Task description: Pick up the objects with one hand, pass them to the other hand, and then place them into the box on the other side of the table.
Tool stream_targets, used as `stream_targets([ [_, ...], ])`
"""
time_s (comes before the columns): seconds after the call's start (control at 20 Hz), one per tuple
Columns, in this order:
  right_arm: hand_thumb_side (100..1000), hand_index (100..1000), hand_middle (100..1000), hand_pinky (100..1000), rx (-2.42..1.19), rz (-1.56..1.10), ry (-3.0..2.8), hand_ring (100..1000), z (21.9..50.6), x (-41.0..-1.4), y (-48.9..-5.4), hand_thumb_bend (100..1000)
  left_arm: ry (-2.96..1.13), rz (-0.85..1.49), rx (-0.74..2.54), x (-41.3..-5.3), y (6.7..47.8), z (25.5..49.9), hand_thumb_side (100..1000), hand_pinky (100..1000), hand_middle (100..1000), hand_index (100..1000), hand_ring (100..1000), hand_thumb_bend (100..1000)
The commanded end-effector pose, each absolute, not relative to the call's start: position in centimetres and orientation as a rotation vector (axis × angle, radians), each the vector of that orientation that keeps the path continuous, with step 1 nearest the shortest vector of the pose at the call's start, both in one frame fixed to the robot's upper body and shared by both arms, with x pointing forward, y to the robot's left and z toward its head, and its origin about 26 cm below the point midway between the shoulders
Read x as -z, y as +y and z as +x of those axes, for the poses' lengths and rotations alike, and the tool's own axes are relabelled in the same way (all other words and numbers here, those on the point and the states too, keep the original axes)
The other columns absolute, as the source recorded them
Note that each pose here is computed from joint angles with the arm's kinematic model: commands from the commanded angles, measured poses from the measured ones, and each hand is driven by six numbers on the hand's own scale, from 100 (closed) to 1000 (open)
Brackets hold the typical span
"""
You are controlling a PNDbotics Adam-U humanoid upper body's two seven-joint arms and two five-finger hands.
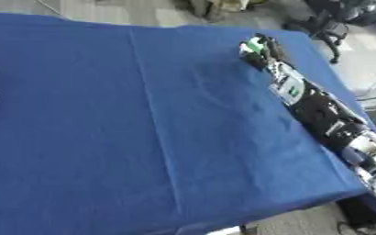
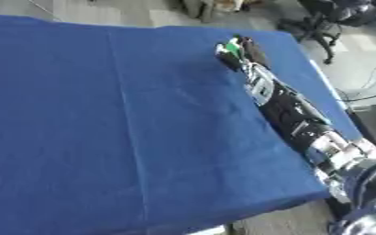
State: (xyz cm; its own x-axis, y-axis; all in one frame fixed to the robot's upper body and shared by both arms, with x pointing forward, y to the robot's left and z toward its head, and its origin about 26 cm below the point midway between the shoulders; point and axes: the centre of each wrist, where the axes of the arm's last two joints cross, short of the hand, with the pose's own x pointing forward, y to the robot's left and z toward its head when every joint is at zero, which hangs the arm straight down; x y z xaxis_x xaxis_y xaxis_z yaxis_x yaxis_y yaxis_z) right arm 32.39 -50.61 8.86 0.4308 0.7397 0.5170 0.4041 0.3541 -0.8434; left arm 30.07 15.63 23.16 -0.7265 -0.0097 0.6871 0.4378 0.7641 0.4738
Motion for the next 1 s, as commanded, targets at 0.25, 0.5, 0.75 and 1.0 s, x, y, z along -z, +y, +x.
stream_targets([
  [0.25, 987, 964, 848, 696, -0.242, -1.335, -1.230, 733, 32.6, -12.2, -52.1, 100, -2.341, -0.285, 0.867, -25.2, 16.0, 30.0, 872, 864, 543, 826, 600, 265],
  [0.5, 965, 960, 839, 692, -0.232, -1.372, -1.232, 726, 32.4, -12.6, -52.5, 100, -2.353, -0.280, 0.869, -25.5, 16.0, 30.0, 871, 864, 543, 826, 600, 264],
  [0.75, 960, 959, 833, 690, -0.233, -1.379, -1.240, 723, 32.3, -12.9, -52.7, 100, -2.348, -0.280, 0.853, -25.4, 16.1, 30.0, 868, 863, 543, 826, 600, 261],
  [1.0, 957, 958, 830, 690, -0.251, -1.384, -1.248, 723, 32.3, -13.6, -53.0, 100, -2.357, -0.274, 0.814, -25.5, 16.2, 30.1, 849, 858, 555, 825, 601, 265],
])
